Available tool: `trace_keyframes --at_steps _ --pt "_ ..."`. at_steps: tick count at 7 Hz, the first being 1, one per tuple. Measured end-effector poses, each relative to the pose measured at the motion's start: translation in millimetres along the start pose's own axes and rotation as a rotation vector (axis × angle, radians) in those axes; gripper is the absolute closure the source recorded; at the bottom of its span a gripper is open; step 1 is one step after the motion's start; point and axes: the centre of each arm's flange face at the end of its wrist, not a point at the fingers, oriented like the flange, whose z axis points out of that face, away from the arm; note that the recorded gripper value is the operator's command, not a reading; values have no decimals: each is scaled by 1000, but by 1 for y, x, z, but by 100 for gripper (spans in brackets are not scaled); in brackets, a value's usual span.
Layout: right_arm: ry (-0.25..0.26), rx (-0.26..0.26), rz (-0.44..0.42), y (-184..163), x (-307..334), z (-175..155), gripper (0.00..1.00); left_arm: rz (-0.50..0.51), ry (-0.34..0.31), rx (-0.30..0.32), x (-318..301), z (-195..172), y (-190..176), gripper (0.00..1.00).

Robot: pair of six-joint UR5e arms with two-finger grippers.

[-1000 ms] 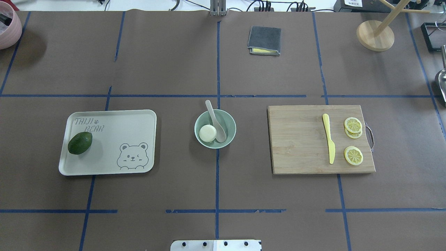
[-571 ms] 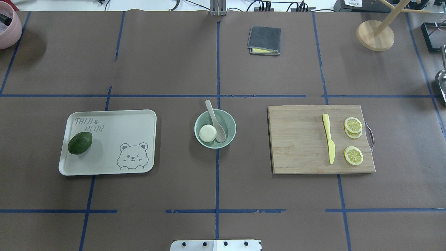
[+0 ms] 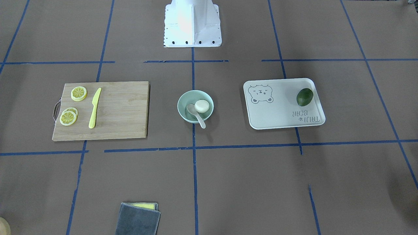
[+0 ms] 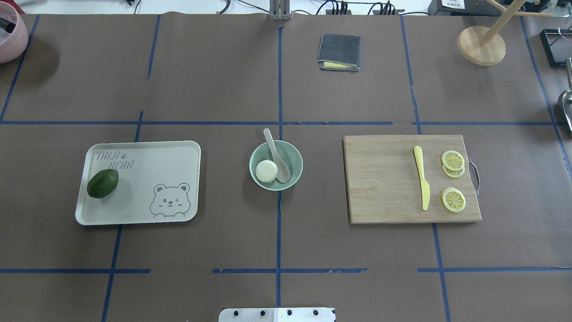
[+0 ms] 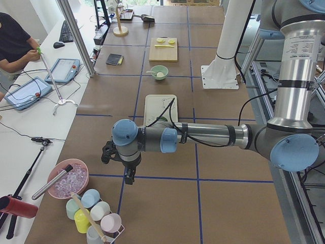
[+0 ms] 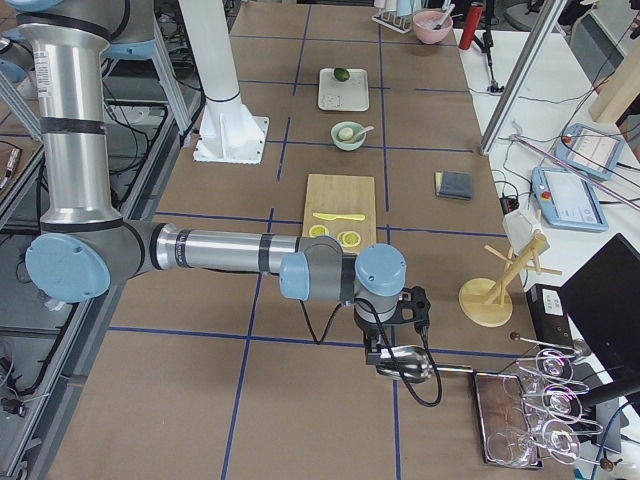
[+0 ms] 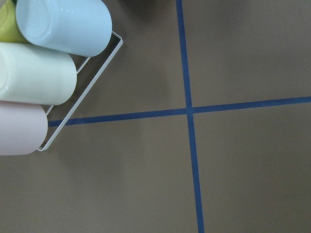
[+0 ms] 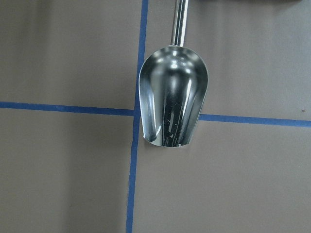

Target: Put spoon and bun in bowl

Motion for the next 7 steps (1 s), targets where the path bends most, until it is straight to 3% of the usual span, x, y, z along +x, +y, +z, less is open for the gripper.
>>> trace_keyframes --at_steps 7 --pt "-8 10 -4 -4 -4 -3 0 -2 -1 -1 0 0 0 0"
